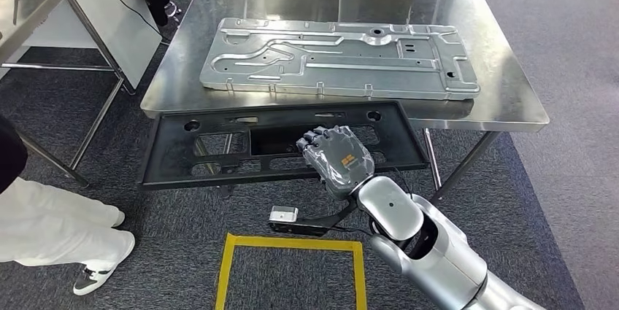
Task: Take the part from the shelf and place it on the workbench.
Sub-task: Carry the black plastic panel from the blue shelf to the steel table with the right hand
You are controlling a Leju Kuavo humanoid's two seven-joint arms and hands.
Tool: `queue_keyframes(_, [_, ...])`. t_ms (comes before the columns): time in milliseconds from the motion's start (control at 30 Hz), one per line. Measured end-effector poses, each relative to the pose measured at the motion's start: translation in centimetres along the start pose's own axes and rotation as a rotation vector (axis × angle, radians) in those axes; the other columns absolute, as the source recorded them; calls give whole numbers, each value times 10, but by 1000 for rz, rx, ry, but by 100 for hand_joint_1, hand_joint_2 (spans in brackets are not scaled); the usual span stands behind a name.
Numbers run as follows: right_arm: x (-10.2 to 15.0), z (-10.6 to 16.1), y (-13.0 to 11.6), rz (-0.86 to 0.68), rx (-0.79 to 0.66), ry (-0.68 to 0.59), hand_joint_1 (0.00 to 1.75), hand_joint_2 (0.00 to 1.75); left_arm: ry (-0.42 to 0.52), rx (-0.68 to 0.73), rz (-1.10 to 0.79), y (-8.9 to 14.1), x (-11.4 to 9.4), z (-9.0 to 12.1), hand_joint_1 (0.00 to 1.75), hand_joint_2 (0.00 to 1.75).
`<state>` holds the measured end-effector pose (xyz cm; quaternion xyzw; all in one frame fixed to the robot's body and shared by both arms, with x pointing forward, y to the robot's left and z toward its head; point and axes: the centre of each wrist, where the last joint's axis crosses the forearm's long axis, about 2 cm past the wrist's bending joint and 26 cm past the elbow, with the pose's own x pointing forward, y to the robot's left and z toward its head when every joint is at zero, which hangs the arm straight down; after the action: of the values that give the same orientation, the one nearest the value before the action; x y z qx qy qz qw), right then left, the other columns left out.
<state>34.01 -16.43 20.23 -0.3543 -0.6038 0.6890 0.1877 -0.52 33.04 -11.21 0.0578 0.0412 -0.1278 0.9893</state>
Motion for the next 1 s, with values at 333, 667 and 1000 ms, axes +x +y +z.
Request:
queue_keyframes(333, [-5, 3, 8, 22, 28, 22, 175, 175, 4, -6, -1, 0, 0, 0, 0, 175])
queue_keyframes(667, [-5, 3, 12, 34, 42, 33, 175, 175, 6, -7, -9, 2, -1, 0, 0, 175])
queue_keyframes(1000, [-3, 5, 15, 40, 48, 36, 175, 175, 11, -3, -14, 4, -1, 0, 0, 175])
